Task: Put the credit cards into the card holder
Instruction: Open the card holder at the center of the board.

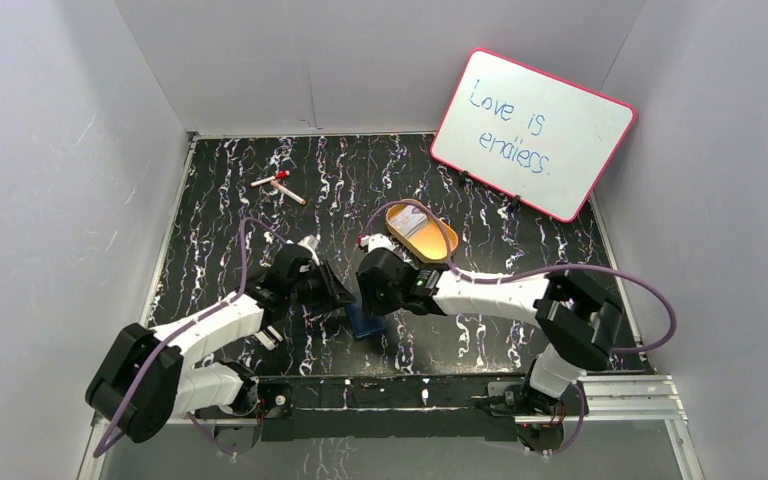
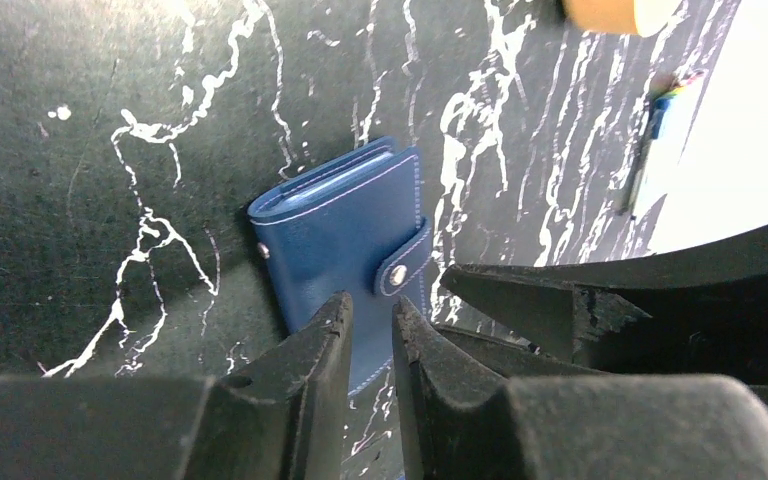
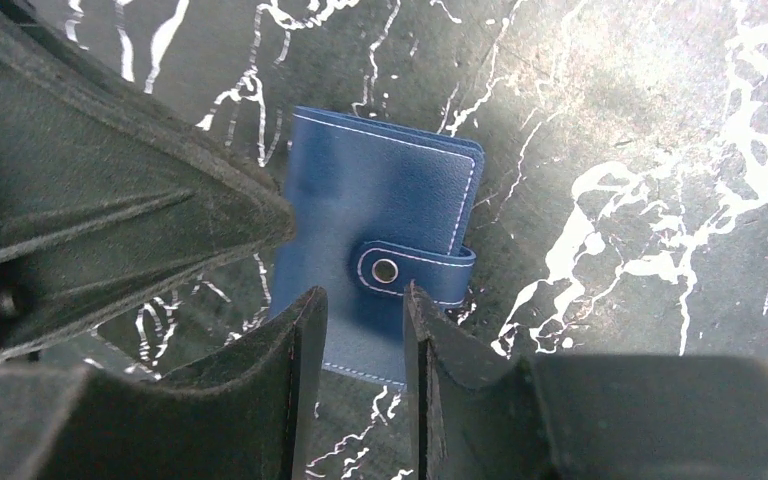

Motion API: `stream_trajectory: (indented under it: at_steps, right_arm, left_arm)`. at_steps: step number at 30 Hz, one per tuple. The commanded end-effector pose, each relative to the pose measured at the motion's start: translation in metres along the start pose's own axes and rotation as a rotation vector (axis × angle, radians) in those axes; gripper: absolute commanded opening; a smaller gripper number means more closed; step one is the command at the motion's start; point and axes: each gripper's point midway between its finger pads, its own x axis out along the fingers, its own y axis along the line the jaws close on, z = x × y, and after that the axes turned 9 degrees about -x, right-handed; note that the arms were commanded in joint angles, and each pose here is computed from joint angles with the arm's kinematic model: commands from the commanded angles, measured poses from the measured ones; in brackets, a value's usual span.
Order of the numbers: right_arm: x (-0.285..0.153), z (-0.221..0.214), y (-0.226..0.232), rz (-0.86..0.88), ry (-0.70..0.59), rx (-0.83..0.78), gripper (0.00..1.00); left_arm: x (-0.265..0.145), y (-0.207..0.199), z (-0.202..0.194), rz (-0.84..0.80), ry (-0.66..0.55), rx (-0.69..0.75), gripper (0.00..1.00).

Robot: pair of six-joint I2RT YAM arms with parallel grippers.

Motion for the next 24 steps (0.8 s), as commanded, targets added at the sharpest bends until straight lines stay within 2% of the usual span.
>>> stream_trajectory:
  at_steps: [1, 8, 18, 24]
  right_arm:
    - [0.003, 0.009, 0.004, -0.053, -0.002, -0.023, 0.42]
    - [0.016, -0.001, 0.0, -0.164, 0.046, -0.034, 0.4]
    - [0.024, -0.015, -0.017, -0.309, 0.119, -0.098, 0.44]
    - [0.024, -0.025, -0.03, -0.39, 0.148, -0.149, 0.4]
  left_arm:
    - [0.006, 0.002, -0.014, -0.034, 0.06, -0.033, 0.18]
    - [0.016, 0.023, -0.021, -0.01, 0.063, -0.081, 0.12]
    - [0.022, 0.048, -0.027, 0.061, 0.066, -0.099, 0.0]
    - [0.022, 0.053, -0.027, 0.08, 0.057, -0.096, 0.0]
